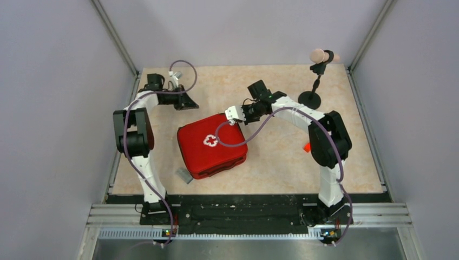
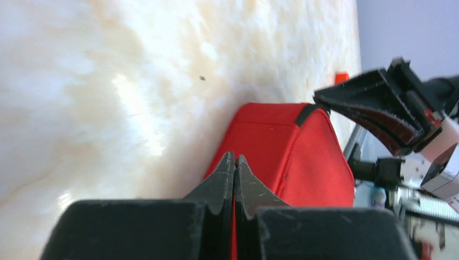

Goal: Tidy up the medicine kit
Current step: Zip the medicine box at the center of the board.

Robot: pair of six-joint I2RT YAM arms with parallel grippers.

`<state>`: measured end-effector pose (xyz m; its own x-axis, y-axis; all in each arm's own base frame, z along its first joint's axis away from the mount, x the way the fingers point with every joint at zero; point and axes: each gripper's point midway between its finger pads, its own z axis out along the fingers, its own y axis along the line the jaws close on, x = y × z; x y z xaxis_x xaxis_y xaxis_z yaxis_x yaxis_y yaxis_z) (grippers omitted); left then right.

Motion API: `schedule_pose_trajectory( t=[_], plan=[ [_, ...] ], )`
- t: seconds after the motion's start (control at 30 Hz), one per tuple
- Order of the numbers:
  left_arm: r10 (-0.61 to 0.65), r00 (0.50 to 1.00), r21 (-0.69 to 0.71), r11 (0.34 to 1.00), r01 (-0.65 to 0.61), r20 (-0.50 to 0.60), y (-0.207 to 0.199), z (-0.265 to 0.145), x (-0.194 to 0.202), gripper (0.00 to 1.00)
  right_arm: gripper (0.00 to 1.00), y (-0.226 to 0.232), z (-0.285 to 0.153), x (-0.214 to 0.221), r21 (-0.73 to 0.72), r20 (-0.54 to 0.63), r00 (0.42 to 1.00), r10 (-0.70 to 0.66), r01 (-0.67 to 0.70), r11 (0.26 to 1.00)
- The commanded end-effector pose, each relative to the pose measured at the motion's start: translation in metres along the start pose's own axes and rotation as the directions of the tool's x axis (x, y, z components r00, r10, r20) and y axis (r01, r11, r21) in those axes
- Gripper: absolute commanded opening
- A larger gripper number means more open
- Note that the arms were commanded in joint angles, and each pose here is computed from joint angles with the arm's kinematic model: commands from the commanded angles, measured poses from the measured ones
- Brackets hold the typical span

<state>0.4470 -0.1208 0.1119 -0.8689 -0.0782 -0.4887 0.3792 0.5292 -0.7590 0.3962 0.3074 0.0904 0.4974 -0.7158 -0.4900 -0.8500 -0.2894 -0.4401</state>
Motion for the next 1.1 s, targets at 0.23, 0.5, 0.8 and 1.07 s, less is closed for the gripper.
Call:
schedule_pose_trajectory(
  t=[0.23,0.5,0.8,1.07],
  plan=[
    [0.177,0.962,0.081,0.977,-0.197,0.207,-0.041,-0.008,-0.058,0.68,0.0,-0.003,-0.011,0.009,0.014,-0.029,0.998,0.055,-0.055,0.998],
    [0.285,0.958,0.237,0.929,-0.286,0.039,-0.055,0.06,-0.036,0.96,0.0,-0.047,-0.002,0.004,0.113,0.006,1.0,0.001,-0.002,0.994],
    [0.332,0.937,0.319,0.905,-0.282,-0.112,-0.061,0.092,0.022,0.93,0.0,-0.082,0.011,0.0,0.159,0.036,0.999,-0.022,0.016,0.987],
    [0.296,0.931,0.383,0.902,-0.198,-0.214,-0.056,0.094,0.054,0.6,0.0,-0.088,0.018,0.002,0.166,0.034,0.999,-0.032,0.026,0.986]
  ],
)
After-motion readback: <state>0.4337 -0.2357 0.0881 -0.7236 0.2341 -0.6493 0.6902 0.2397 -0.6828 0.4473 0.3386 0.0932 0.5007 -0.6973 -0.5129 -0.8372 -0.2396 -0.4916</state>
